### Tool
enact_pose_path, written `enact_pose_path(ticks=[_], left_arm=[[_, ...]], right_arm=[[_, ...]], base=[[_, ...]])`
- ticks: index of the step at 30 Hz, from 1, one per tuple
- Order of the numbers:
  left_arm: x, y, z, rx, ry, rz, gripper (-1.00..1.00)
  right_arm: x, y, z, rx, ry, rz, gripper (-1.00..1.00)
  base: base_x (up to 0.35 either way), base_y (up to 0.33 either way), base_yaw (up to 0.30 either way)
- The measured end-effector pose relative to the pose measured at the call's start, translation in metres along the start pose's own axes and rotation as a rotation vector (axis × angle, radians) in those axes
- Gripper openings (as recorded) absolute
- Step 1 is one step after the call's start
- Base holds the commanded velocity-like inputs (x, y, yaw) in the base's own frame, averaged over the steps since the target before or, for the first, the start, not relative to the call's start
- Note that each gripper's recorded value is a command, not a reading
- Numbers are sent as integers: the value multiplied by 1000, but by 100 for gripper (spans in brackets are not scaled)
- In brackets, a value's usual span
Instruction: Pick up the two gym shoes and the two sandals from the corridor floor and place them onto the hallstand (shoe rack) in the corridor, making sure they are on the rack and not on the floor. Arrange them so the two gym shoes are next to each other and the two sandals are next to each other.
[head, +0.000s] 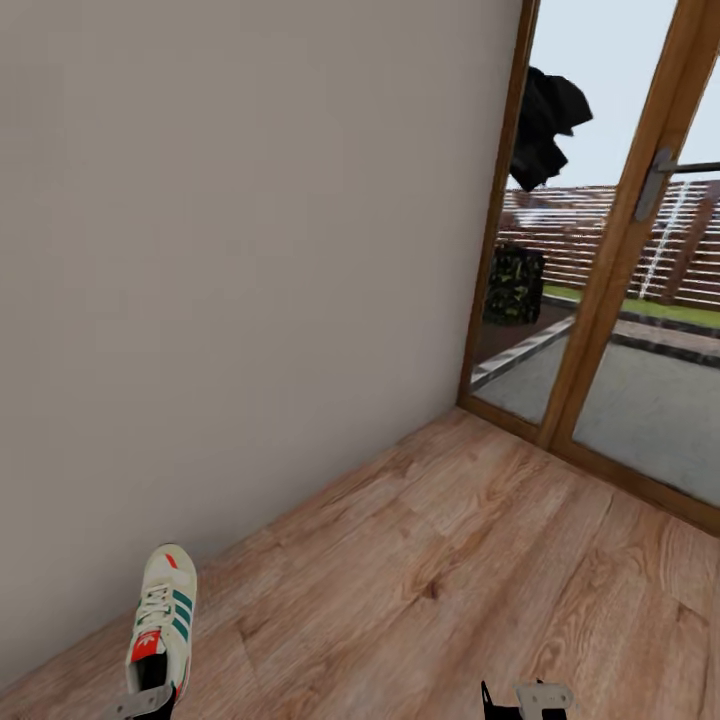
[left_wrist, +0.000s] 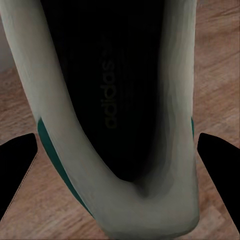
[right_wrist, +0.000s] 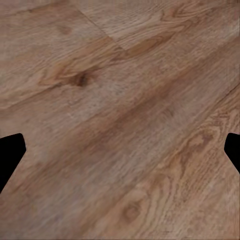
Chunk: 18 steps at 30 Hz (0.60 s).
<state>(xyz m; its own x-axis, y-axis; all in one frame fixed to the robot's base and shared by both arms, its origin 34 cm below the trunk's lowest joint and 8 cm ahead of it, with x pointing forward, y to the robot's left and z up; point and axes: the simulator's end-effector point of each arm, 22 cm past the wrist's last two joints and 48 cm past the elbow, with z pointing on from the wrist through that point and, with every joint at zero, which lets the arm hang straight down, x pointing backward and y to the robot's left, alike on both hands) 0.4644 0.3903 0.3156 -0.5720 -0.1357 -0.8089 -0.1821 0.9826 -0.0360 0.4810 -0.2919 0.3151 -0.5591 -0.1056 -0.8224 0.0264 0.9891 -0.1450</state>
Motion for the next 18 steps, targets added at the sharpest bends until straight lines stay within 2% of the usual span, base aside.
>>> enact_pose_path(ticks=[12,18], left_arm=[[0,-1,0,1,0,0,-100],[1,-1,0,1,0,0,-100]], right_arm=[[0,0,0,0,-1,0,100],[0,0,0,0,0,0,100]], base=[[281,-79,278],[70,-22,278]])
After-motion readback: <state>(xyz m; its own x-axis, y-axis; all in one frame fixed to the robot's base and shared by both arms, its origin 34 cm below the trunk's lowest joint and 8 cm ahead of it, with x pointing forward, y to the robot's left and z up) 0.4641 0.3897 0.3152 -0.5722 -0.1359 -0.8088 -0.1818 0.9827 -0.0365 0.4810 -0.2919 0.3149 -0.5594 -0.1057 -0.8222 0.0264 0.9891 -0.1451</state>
